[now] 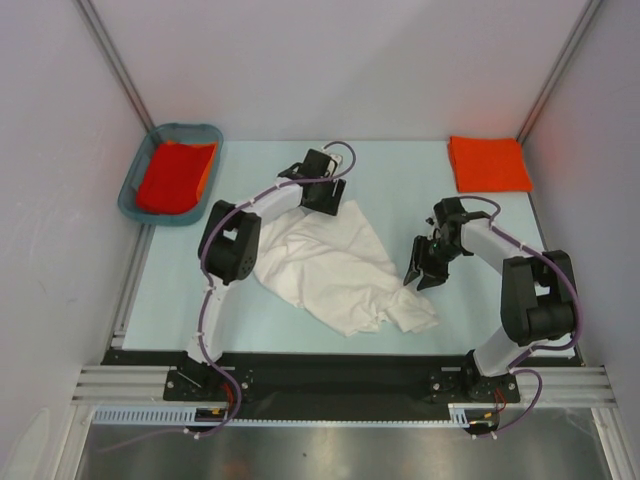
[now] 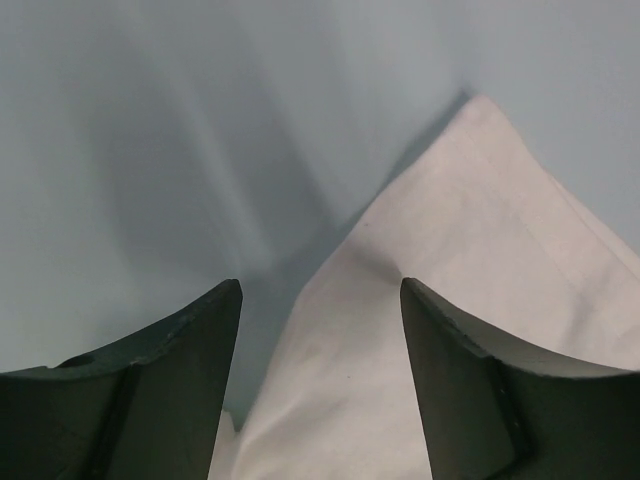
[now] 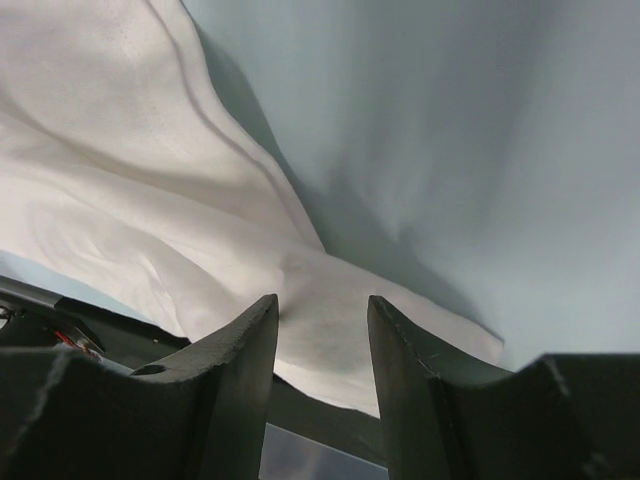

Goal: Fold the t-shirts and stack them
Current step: Flatten the tshirt out

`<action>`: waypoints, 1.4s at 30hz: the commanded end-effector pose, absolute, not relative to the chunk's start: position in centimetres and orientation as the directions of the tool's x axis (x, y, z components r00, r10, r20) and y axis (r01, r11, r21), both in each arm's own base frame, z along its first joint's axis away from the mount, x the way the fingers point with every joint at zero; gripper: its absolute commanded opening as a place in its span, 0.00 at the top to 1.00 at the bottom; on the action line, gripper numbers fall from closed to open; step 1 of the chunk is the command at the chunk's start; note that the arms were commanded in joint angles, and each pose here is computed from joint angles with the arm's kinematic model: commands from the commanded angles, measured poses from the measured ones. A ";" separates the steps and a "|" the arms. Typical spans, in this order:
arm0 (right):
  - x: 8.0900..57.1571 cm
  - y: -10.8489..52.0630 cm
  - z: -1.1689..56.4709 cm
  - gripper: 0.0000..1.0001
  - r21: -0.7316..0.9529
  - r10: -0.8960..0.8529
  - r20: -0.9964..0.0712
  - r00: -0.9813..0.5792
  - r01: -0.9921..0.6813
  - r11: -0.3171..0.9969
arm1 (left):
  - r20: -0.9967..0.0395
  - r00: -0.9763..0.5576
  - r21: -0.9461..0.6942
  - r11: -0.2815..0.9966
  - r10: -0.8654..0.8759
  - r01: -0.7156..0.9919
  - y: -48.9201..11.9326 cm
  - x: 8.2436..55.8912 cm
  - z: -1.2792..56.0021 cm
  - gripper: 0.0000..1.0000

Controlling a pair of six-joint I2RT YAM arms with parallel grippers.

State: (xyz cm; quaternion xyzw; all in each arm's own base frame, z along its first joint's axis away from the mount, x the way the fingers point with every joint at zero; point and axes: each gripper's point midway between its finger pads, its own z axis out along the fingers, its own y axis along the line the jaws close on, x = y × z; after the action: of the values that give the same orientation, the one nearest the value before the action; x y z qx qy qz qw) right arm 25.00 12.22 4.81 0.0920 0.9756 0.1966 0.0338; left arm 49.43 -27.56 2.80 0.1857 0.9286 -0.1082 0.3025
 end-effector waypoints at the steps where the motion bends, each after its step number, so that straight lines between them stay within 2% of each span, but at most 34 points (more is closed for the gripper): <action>1: 25.0 12.3 5.0 0.53 0.413 0.185 -0.034 -0.982 0.155 0.898 | -0.604 -0.741 -0.132 0.879 0.295 0.458 -29.2 48.5 3.6 0.30; 4: 25.0 12.6 4.7 0.53 0.419 0.183 -0.021 -0.983 0.158 0.894 | -0.587 -0.749 -0.127 0.879 0.307 0.460 -29.3 48.2 2.8 0.45; 5: 24.9 12.6 4.5 0.52 0.418 0.183 -0.017 -0.983 0.159 0.894 | -0.585 -0.750 -0.129 0.878 0.308 0.461 -29.3 48.1 2.7 0.54; 8: 24.8 12.6 3.9 0.53 0.404 0.178 -0.010 -0.984 0.159 0.901 | -0.562 -0.763 -0.123 0.880 0.319 0.458 -29.1 48.0 1.7 0.64; 10: 24.7 12.7 3.7 0.53 0.399 0.176 -0.008 -0.984 0.158 0.903 | -0.549 -0.767 -0.121 0.876 0.333 0.467 -29.1 47.9 1.3 0.66; 15: 24.5 12.8 3.0 0.55 0.395 0.179 0.000 -0.984 0.164 0.904 | -0.551 -0.759 -0.105 0.874 0.347 0.475 -28.9 48.1 1.5 0.85; 17: 24.6 13.1 3.0 0.63 0.396 0.175 -0.005 -0.984 0.159 0.904 | -0.561 -0.752 -0.083 0.880 0.346 0.467 -28.6 48.5 2.1 1.00; 18: 24.7 13.0 3.0 0.74 0.392 0.180 -0.005 -0.984 0.164 0.905 | -0.576 -0.742 -0.073 0.882 0.344 0.466 -28.5 48.9 3.0 1.00; 20: 25.0 13.2 3.3 0.88 0.378 0.174 -0.022 -0.984 0.153 0.913 | -0.593 -0.732 -0.040 0.896 0.335 0.443 -27.9 49.5 4.5 1.00; 21: 25.6 13.4 3.7 0.98 0.376 0.174 -0.044 -0.984 0.145 0.915 | -0.629 -0.712 -0.045 0.900 0.312 0.434 -27.9 50.2 6.9 1.00; 22: 26.1 13.4 4.0 1.00 0.367 0.175 -0.058 -0.983 0.142 0.919 | -0.646 -0.704 -0.029 0.912 0.295 0.408 -27.3 50.6 8.3 1.00; 26: 28.9 14.1 5.7 1.00 0.339 0.184 -0.121 -0.975 0.134 0.931 | -0.769 -0.615 -0.041 0.947 0.173 0.318 -25.0 52.2 18.4 1.00; 27: 30.0 14.5 6.6 1.00 0.333 0.183 -0.161 -0.970 0.121 0.935 | -0.826 -0.550 -0.044 0.958 0.125 0.284 -23.7 52.3 23.3 1.00; 30: 35.4 16.4 11.2 1.00 0.372 0.227 -0.335 -0.915 0.093 0.923 | -0.913 -0.400 -0.023 0.968 0.081 0.249 -21.8 52.1 31.4 1.00; 31: 38.3 17.3 14.7 1.00 0.410 0.256 -0.419 -0.871 0.070 0.909 | -0.946 -0.319 -0.025 0.969 0.056 0.246 -21.1 51.3 35.5 1.00; 33: 41.3 18.5 16.4 1.00 0.429 0.279 -0.463 -0.841 0.063 0.901 | -0.980 -0.197 -0.020 0.976 0.024 0.216 -19.5 50.2 41.6 1.00; 34: 43.8 20.1 21.4 1.00 0.476 0.300 -0.541 -0.786 0.008 0.879 | -0.992 -0.129 -0.034 0.977 -0.007 0.209 -18.5 48.8 45.2 1.00; 37: 47.3 22.8 26.6 1.00 0.515 0.317 -0.627 -0.711 -0.074 0.854 | -0.996 0.054 -0.063 0.978 -0.076 0.200 -15.8 45.6 53.9 1.00; 38: 48.6 23.8 33.0 1.00 0.556 0.359 -0.700 -0.618 -0.155 0.817 | -0.987 0.138 -0.049 0.979 -0.077 0.197 -14.6 43.3 57.3 1.00; 40: 50.1 25.6 35.2 1.00 0.589 0.382 -0.704 -0.599 -0.191 0.785 | -0.947 0.294 -0.080 0.982 -0.128 0.168 -12.3 39.7 63.0 1.00; 41: 49.9 26.1 42.4 1.00 0.630 0.450 -0.741 -0.499 -0.284 0.723 | -0.914 0.388 -0.068 0.987 -0.119 0.143 -10.2 36.2 66.3 1.00; 42: 49.9 26.8 43.9 1.00 0.650 0.464 -0.737 -0.492 -0.326 0.686 | -0.874 0.467 -0.079 0.988 -0.133 0.133 -9.3 34.4 68.6 1.00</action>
State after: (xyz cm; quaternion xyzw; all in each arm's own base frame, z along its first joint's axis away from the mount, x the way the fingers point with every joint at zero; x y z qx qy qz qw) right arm 50.67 25.18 34.57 0.0505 0.8382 0.3149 0.4424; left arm 41.11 -13.92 59.61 0.0368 0.6268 -0.1056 0.7712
